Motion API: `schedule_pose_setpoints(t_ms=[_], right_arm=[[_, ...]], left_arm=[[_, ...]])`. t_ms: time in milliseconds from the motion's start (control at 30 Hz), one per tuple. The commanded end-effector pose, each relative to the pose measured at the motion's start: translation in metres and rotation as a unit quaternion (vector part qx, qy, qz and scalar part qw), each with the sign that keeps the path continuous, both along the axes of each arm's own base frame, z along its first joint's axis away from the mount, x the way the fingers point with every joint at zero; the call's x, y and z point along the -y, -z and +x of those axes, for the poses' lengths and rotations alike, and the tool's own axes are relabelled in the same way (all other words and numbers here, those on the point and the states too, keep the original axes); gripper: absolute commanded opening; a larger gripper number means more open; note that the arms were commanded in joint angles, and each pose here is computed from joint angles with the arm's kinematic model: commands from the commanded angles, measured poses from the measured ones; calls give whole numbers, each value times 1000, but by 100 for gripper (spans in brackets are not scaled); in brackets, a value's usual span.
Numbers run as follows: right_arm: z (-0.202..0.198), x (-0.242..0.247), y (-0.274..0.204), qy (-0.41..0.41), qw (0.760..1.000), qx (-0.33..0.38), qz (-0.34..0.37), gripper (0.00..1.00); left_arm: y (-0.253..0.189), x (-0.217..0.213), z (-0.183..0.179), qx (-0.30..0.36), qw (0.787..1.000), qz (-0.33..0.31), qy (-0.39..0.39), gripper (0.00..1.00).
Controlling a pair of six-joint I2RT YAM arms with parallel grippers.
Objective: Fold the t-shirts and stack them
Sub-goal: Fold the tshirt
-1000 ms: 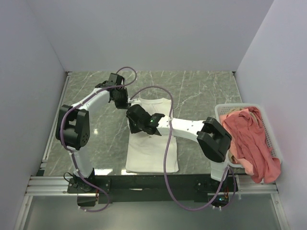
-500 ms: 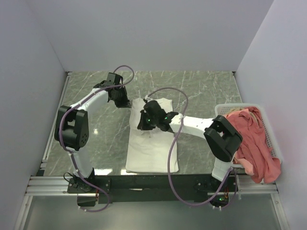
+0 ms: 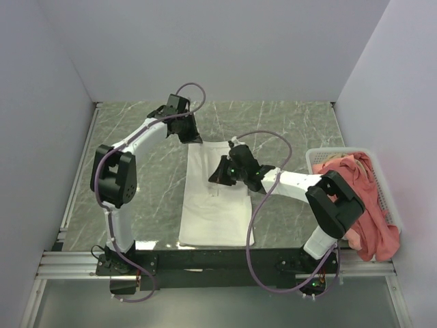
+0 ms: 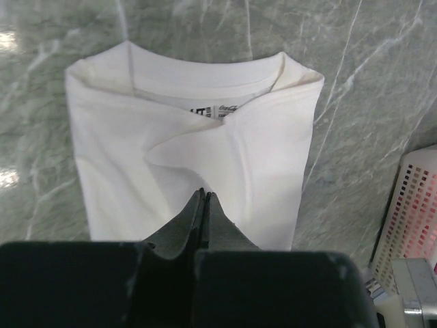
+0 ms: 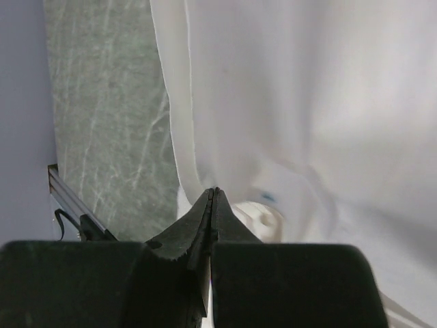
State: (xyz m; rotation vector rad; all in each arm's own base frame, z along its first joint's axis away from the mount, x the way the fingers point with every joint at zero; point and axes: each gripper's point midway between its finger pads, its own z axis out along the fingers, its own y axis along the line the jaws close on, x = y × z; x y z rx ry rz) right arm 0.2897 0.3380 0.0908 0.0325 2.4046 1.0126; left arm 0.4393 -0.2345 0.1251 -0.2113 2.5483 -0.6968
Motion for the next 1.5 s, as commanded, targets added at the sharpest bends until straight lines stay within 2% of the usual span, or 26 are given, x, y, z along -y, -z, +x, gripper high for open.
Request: schedule_pose_setpoints(t_ms=[0, 433, 867, 1000, 1033, 1167, 1233, 1333, 1367, 1400, 1467], right_arm=[[12, 16, -24, 42, 998, 31, 31, 0], [22, 83, 1, 134, 990, 38, -31, 0], [27, 119, 33, 182, 978, 16, -100, 0], [29, 124, 39, 188, 976, 10, -111, 0], [29, 126, 39, 192, 975, 11, -114, 0], [30, 133, 42, 201, 971, 5, -129, 1], [30, 136, 38, 206, 970, 7, -131, 2], [33, 138, 19, 206, 970, 31, -122, 12], [31, 137, 15, 200, 972, 31, -123, 20], [31, 133, 10, 191, 974, 34, -120, 23], [32, 120, -7, 164, 979, 50, -108, 29]], left_arm=[[-6, 18, 15, 15, 1000, -13, -2, 0], [1, 62, 31, 37, 999, -27, 2, 1], [16, 79, 43, 39, 999, -29, 11, 2], [15, 81, 44, 48, 998, -31, 23, 18], [15, 82, 44, 52, 998, -32, 27, 26], [2, 79, 48, 73, 997, -26, 30, 44], [-6, 75, 46, 82, 996, -22, 27, 47], [-12, 63, 38, 86, 996, -6, 12, 45], [-13, 59, 35, 85, 996, -4, 6, 43], [-23, 56, 30, 89, 996, -5, 1, 38], [-15, 49, 20, 76, 997, -2, -7, 26]])
